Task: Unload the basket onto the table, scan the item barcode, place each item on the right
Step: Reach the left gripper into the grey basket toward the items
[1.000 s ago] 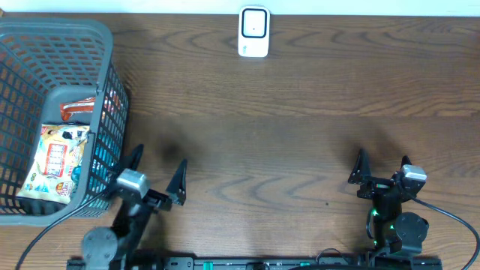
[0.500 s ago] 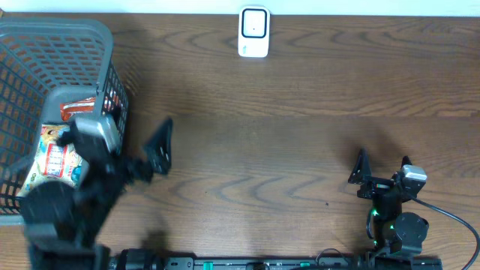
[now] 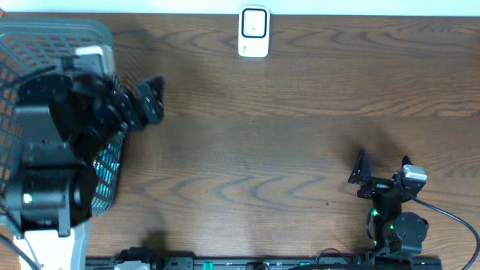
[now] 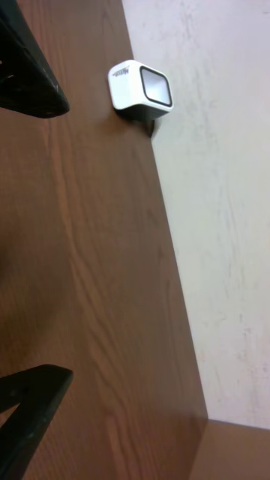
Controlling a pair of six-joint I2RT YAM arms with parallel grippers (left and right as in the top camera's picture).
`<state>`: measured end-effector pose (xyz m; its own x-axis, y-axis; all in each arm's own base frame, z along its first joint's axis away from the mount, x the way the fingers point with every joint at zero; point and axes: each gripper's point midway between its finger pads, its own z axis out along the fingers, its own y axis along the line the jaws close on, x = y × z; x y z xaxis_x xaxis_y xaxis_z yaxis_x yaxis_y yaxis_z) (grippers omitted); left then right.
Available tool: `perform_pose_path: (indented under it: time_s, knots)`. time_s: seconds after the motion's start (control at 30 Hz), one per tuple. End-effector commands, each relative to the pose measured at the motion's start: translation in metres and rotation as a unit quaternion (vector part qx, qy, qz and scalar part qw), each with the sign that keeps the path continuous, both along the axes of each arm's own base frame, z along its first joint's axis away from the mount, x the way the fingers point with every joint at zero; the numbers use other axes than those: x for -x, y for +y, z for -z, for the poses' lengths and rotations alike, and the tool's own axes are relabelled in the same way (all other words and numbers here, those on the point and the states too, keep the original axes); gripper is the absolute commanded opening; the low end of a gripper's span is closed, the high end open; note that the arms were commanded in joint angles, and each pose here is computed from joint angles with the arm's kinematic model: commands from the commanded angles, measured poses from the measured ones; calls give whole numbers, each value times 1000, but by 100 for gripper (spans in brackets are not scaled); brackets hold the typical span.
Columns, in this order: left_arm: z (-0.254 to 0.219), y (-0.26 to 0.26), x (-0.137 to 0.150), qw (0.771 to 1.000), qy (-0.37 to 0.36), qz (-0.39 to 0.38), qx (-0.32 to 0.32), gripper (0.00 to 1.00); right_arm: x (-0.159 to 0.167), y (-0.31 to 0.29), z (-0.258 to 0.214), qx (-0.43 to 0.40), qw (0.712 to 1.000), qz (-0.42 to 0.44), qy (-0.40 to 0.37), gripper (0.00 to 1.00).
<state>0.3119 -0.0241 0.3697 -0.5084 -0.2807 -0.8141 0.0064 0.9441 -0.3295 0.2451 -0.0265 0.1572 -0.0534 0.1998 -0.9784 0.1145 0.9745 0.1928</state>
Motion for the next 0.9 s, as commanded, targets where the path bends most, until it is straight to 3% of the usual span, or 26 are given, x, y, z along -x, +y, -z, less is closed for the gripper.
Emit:
perform_pose_path:
  time_s: [0.0,0.07,0.27,0.43,0.6,0.67,0.8,0.87]
  knots:
    - [-27,72,1,977,-17,-209,41,98,0,-3,1,6,1000,6,1,99]
    - [-30,100,4,961,-12,-269,62,98,0,-3,1,6,1000,7,1,99]
    - [24,190,40,869,91,-464,146,98,0,-3,1,6,1000,6,1,99]
    - [94,215,62,808,237,-515,162,98,0,-3,1,6,1000,6,1,99]
    - [148,213,66,765,358,-509,167,98,0,-3,1,6,1000,7,1,99]
    - [163,212,63,769,393,-480,157,98,0,-3,1,6,1000,6,1,99]
    - [191,202,48,805,451,-362,136,98,0,-3,1,6,1000,6,1,99]
    - [204,201,49,806,480,-324,120,98,0,-3,1,6,1000,7,1,99]
